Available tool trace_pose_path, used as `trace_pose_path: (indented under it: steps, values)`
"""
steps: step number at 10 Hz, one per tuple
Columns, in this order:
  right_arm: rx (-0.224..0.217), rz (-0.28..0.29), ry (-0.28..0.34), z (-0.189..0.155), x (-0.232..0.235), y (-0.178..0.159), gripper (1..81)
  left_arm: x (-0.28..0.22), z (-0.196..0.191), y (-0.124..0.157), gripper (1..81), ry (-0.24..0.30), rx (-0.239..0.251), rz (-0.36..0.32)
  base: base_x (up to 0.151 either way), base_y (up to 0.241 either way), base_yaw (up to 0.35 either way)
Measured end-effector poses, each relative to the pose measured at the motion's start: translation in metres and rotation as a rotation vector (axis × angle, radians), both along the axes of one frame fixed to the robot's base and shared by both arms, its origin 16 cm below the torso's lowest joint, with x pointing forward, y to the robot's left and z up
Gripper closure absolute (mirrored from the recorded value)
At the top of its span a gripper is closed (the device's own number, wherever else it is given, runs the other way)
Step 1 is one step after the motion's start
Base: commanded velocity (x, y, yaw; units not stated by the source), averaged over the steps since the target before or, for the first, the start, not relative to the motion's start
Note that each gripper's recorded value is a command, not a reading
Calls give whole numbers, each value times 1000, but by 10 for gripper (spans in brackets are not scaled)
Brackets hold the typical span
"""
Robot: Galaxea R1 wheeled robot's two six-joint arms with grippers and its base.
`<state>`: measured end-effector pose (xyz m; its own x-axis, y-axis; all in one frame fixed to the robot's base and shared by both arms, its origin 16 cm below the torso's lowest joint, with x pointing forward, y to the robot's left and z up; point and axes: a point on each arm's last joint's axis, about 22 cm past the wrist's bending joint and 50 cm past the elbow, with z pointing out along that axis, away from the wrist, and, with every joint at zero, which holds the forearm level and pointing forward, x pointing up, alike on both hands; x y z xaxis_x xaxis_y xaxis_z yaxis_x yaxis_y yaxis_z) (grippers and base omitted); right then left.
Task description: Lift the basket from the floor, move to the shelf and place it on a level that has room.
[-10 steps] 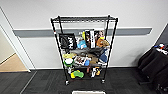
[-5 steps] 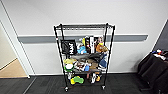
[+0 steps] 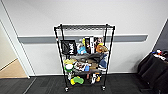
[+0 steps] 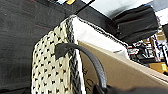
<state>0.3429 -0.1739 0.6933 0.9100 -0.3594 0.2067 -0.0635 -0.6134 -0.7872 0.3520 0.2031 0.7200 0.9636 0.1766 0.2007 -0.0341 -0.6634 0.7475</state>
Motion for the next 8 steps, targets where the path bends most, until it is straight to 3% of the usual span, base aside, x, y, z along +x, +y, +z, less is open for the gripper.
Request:
trace_pose_path:
  steps: [2,4,8]
  values:
    - [16,5,2,7,-7,3,811,-8,-5,2,811,6,0,16,0,0,0]
    - [42,-19,-3,19,-20,-1,811,-10,8,1,811,-44,-19,47,0,0,0]
    - [61,-25,17,22,-41,-1,811,-39,-6,5,811,-23,-20,88,18,0,0]
